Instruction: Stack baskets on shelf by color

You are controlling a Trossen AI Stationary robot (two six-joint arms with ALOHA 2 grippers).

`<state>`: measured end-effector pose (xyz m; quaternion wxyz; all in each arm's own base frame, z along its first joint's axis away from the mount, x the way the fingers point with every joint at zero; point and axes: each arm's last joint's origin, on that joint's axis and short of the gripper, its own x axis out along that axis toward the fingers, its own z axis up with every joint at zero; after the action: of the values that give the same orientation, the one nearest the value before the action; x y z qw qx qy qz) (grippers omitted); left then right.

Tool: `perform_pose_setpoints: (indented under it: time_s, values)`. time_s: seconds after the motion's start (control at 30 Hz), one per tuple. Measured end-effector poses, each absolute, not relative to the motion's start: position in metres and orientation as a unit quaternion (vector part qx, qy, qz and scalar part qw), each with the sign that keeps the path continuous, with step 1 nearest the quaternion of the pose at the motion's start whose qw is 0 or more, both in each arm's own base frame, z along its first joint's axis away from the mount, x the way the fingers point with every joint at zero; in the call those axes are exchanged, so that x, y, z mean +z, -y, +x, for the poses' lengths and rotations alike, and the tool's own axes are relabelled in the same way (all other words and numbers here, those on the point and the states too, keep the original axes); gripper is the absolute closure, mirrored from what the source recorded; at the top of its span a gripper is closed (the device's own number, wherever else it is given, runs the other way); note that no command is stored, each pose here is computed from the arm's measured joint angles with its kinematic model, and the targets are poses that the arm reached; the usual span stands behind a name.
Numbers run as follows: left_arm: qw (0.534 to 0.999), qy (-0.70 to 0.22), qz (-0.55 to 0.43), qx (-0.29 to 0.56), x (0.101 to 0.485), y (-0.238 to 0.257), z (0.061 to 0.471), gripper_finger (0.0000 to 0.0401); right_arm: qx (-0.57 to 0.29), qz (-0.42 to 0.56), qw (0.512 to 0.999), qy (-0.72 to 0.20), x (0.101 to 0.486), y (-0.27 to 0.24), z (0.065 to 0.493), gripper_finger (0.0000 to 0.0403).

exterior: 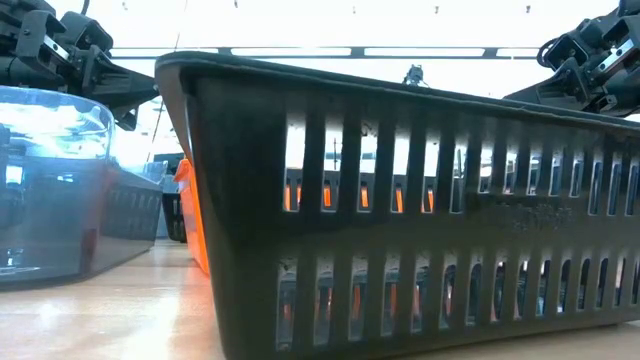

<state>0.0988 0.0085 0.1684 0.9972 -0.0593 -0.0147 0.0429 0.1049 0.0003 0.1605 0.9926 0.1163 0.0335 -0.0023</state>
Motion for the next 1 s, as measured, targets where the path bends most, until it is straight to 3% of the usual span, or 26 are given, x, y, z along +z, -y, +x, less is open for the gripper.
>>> perform_pose_setpoints:
  time_s: [1.0]
  values:
    - [0.997,0.015,-0.059,0.043,0.1684,-0.0085,0.0988,0.0364,-0.002,0.116,0.993,-0.033,0.1605,-0.0003,0.1049,0.0386]
